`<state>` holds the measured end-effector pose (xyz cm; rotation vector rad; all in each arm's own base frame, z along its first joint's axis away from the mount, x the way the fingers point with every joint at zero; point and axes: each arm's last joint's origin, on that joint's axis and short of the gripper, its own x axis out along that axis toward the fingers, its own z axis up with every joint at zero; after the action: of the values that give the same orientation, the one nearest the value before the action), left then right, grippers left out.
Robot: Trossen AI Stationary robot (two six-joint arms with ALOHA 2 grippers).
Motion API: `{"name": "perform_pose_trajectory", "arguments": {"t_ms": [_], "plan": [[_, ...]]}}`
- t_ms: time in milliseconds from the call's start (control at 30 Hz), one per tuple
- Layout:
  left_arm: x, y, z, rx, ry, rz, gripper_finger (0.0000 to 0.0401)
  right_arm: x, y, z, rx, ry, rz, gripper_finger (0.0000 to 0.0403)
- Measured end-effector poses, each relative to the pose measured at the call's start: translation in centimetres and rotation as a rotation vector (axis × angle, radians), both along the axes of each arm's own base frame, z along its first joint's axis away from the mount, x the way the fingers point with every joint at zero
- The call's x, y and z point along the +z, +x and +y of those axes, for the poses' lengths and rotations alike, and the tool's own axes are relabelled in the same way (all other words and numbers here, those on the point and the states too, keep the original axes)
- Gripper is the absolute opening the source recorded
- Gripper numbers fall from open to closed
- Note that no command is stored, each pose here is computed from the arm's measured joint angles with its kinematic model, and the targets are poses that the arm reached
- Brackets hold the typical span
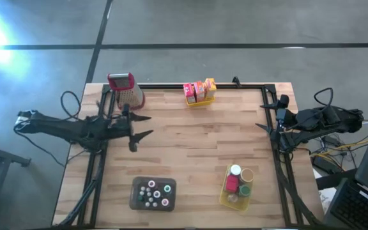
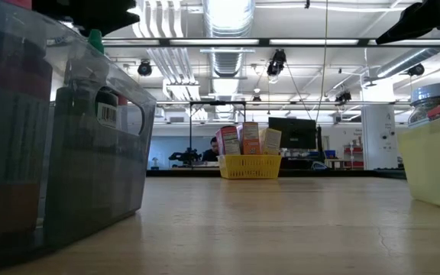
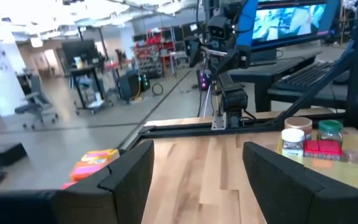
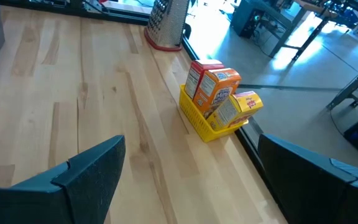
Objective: Pick & Place Kitchen Items
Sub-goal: Return to Home Position
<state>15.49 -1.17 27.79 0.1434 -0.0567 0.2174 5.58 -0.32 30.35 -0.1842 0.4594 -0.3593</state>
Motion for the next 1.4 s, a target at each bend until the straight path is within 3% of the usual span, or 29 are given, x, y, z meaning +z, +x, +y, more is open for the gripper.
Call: {"name": "perform_pose_trajectory", "arguments": {"t_ms": [300, 700, 967, 1400], "plan": [[-2.8, -3.0, 0.3, -0.018, 0.093, -0.031, 0.0252, 0.0, 0.0, 0.0, 0.000, 0.000, 0.000, 0.0364], [-5.1, -5.3, 0.7, -0.014, 0.125, -0.065, 0.0252, 0.0, 0.0, 0.0, 0.000, 0.000, 0.000, 0.0364], [-5.9, -6.2, 0.9, -0.019, 0.141, -0.028, 0.0252, 0.0, 0.0, 0.0, 0.000, 0.000, 0.000, 0.0364], [-10.0, -6.0, 1.0, -0.016, 0.122, 0.030, 0.0252, 0.0, 0.0, 0.0, 0.001, -0.001, 0.001, 0.0364]]}}
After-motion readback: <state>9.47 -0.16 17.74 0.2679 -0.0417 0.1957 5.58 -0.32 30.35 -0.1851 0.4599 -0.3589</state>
